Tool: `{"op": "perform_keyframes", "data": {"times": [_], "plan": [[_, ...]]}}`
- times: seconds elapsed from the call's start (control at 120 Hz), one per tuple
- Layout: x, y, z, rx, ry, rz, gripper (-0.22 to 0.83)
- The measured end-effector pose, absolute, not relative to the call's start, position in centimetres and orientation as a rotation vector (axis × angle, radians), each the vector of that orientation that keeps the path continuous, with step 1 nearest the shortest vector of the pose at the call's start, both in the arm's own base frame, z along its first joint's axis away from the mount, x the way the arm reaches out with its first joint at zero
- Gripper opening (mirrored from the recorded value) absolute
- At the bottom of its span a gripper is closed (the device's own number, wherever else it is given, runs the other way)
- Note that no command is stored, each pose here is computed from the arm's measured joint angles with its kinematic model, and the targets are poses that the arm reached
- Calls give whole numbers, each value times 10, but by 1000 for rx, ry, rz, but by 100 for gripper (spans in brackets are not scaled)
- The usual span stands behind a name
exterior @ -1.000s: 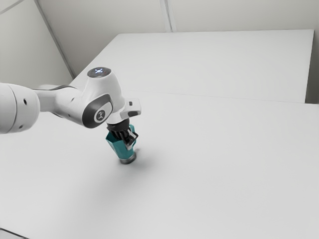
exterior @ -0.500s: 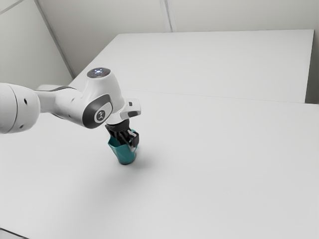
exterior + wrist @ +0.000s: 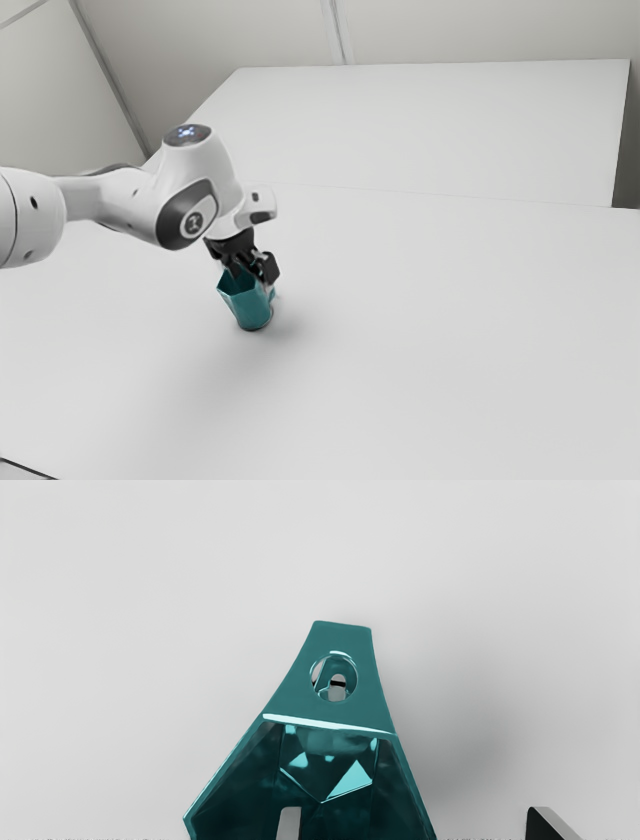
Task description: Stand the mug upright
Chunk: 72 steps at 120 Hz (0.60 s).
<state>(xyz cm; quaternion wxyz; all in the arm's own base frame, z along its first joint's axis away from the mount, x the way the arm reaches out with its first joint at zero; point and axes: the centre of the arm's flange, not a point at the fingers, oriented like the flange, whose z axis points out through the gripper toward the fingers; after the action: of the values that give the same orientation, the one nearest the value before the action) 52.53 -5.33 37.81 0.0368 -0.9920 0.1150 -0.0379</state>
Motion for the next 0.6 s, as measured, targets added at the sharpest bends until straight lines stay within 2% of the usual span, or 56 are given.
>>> {"op": "perform_keyframes", "data": {"times": [0.142, 0.35, 0.5, 0.6], "plan": [[531, -56, 411, -3039, 353, -175, 49], [573, -62, 506, -3041, 326, -261, 56], [612, -46, 563, -3085, 237, -210, 59], [617, -11, 581, -3121, 126, -123, 60]]}}
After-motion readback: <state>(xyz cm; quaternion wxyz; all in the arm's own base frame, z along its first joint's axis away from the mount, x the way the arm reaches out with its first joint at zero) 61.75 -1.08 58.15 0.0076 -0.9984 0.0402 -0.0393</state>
